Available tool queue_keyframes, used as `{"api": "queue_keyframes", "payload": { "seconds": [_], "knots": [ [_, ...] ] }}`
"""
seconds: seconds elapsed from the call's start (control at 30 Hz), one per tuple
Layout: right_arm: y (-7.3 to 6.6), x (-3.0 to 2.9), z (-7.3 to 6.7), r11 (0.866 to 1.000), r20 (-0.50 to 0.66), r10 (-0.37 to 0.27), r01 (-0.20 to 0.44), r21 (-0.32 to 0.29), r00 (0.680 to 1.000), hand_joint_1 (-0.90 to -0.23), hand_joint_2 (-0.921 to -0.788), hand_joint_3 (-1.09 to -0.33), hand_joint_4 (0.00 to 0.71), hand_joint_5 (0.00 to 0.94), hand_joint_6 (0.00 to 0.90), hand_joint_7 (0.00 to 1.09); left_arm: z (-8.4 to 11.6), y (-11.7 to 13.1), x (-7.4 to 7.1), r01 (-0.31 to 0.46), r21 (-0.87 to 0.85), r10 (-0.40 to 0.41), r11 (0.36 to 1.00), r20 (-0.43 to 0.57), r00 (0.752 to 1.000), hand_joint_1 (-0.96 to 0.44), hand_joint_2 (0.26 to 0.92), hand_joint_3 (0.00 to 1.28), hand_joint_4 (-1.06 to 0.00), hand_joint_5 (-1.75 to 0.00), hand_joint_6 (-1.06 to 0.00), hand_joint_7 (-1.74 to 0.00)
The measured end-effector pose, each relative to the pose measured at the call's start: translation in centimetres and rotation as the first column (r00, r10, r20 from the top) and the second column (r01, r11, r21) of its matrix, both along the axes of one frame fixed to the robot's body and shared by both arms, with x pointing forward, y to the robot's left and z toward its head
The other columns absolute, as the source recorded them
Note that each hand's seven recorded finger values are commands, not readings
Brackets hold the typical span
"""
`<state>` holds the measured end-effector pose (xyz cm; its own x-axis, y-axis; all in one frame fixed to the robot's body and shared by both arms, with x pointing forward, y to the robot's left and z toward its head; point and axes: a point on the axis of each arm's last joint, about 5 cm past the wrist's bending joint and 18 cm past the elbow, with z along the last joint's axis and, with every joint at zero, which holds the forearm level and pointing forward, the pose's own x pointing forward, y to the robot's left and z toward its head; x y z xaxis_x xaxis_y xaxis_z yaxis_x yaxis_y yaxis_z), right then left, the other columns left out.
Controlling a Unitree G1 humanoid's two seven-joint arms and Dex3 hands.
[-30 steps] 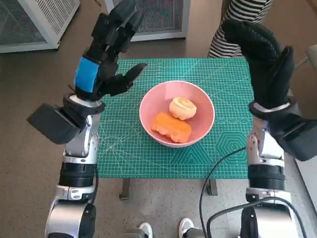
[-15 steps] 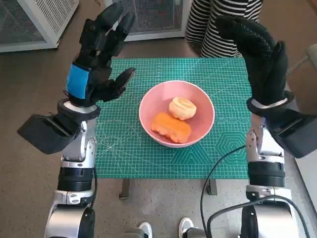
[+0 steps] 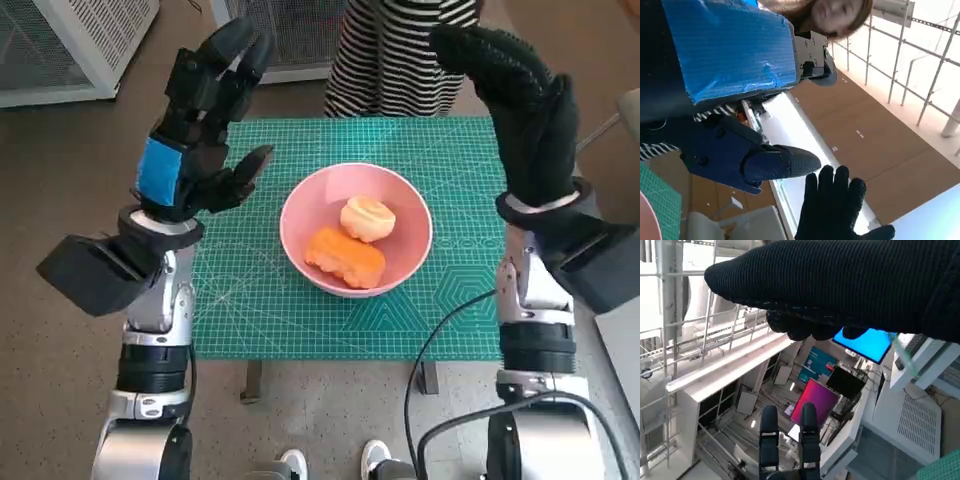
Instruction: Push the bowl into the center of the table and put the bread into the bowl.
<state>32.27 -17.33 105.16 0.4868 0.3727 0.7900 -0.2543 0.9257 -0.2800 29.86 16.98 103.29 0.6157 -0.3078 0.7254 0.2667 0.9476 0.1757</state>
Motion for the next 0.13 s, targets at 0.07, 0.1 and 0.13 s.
{"api": "queue_keyframes", "payload": {
  "seconds": [0.07, 0.1, 0.13],
  "knots": [
    [0.03, 0.01, 0.07, 1.0, 0.002, -0.001, 0.001, 0.002, 1.0, -0.569, -0.921, -0.726, 0.248, 0.004, 0.011, 0.63, 0.07, -0.01, -0.03, 0.0, -0.001, 0.0, 1.0, 0.004, 1.0, -0.62, 0.921, 0.41, -0.19, 0.0, 0.0, -0.54],
    [0.04, 0.01, 0.11, 1.0, 0.004, -0.001, 0.001, 0.003, 1.0, -0.568, -0.921, -0.726, 0.248, 0.004, 0.01, 0.63, 0.09, -0.01, -0.05, -0.001, -0.001, 0.001, 1.0, 0.005, 1.0, -0.62, 0.921, 0.41, -0.19, 0.0, 0.0, -0.54],
    [0.06, 0.0, 0.14, 1.0, 0.005, -0.001, 0.001, 0.003, 1.0, -0.569, -0.921, -0.726, 0.248, 0.004, 0.01, 0.63, 0.12, -0.01, -0.06, -0.001, -0.002, 0.001, 1.0, 0.007, 1.0, -0.62, 0.921, 0.41, -0.19, 0.0, 0.0, -0.54]
  ]
}}
